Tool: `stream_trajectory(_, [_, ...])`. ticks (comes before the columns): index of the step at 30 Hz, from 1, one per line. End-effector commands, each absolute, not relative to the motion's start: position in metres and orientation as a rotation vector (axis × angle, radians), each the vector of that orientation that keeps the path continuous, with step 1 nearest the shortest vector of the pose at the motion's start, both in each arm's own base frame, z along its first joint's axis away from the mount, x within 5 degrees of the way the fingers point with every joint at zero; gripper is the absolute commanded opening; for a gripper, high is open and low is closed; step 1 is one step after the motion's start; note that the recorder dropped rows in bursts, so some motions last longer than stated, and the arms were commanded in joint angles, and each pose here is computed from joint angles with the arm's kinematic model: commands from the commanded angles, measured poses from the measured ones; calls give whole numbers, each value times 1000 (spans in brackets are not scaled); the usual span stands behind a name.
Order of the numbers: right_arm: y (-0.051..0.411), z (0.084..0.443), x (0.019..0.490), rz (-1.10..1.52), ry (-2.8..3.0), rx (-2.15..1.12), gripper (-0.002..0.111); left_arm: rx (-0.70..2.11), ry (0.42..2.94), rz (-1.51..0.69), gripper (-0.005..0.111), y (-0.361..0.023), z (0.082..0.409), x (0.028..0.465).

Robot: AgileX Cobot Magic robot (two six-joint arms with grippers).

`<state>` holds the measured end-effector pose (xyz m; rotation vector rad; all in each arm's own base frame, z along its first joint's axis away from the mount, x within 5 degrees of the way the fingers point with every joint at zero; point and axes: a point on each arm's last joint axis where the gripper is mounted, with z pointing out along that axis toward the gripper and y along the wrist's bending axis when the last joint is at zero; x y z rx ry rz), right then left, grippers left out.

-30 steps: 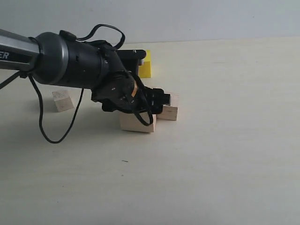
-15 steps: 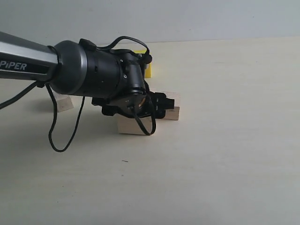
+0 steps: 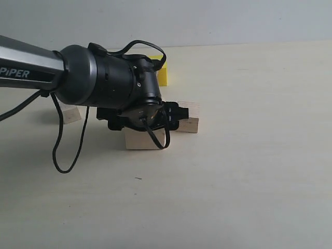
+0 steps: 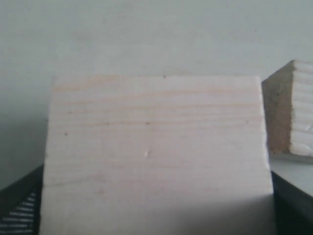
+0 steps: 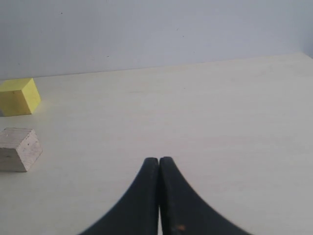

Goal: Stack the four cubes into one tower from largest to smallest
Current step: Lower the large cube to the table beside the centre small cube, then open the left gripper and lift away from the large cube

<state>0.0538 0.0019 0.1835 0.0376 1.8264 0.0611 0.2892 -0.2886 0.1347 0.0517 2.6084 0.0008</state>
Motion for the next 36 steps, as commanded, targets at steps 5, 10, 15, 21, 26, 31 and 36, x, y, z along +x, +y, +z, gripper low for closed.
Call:
stream_trajectory(5, [1,183,54,47,1818,35,0,9,2633,-7,7,-289,133,289])
stream_trajectory(10, [1,183,54,47,1818,35,0,19,2636,10,37,-288,133,289])
stream_trajectory(15, [1,183,54,47,1818,35,0,62,2647,93,72,-283,133,288])
stream_trajectory(21, [1,183,54,45,1818,34,0,97,2634,109,98,-280,148,286])
stream_trajectory(26, [1,183,54,45,1818,34,0,108,2581,10,98,-281,176,285])
stream_trajectory(31, [1,183,54,47,1818,35,0,106,2498,-102,98,-272,202,298])
stream_trajectory(36, [1,183,54,47,1818,35,0,25,2365,-294,98,-261,228,339])
